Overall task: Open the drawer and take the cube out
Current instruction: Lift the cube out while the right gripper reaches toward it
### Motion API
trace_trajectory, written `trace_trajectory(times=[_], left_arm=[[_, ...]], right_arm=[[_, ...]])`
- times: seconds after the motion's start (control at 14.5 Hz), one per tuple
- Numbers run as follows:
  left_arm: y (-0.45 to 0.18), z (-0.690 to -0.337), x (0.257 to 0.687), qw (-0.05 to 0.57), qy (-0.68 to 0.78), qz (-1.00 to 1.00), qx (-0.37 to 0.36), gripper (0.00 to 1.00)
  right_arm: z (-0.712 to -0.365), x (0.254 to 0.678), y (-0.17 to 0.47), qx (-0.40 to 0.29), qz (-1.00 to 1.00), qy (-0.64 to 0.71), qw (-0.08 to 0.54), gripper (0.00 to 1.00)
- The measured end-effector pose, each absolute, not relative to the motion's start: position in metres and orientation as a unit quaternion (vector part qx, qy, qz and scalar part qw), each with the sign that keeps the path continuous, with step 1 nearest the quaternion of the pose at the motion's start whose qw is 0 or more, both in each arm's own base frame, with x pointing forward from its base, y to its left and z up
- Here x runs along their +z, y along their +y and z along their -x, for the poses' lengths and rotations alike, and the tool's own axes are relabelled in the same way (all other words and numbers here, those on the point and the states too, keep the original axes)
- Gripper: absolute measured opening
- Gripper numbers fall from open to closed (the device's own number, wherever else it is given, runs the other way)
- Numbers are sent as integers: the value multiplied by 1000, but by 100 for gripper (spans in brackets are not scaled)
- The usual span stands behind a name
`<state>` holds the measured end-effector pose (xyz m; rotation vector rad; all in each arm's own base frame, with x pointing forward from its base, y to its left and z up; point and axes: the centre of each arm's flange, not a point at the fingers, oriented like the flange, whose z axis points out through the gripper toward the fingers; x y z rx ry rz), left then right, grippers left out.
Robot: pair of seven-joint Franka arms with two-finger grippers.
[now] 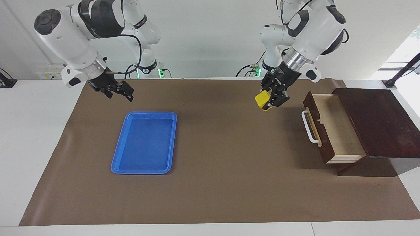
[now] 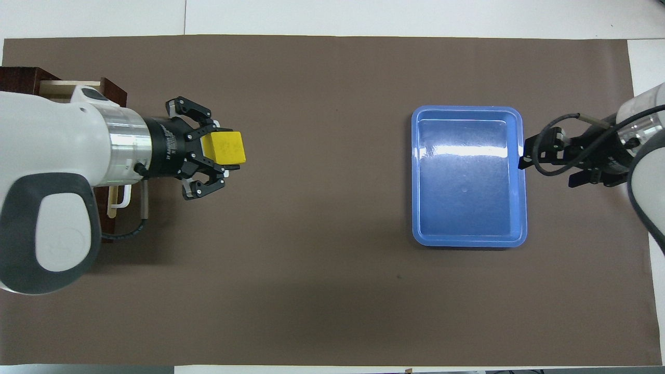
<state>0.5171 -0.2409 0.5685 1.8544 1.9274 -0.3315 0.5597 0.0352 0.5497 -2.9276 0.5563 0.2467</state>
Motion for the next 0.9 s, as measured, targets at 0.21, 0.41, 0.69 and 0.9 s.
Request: trace_trajectory(times=[0.21, 0.41, 0.69, 0.9], left_arm=[[-289, -495, 558, 245, 679, -679, -137, 55], [-303, -489, 554, 263, 679, -669, -149, 55], [-296, -492, 540, 244, 725, -624, -156, 55], [-297, -505, 509, 207, 782, -574, -124, 55]], right_arm=[[-570, 525, 81, 107, 954, 263, 93, 100], [-579, 501, 113, 136, 924, 338, 115, 100], [-583, 473, 157, 177, 883, 411, 141, 100], [-577, 465, 178, 192, 875, 420, 145, 100]])
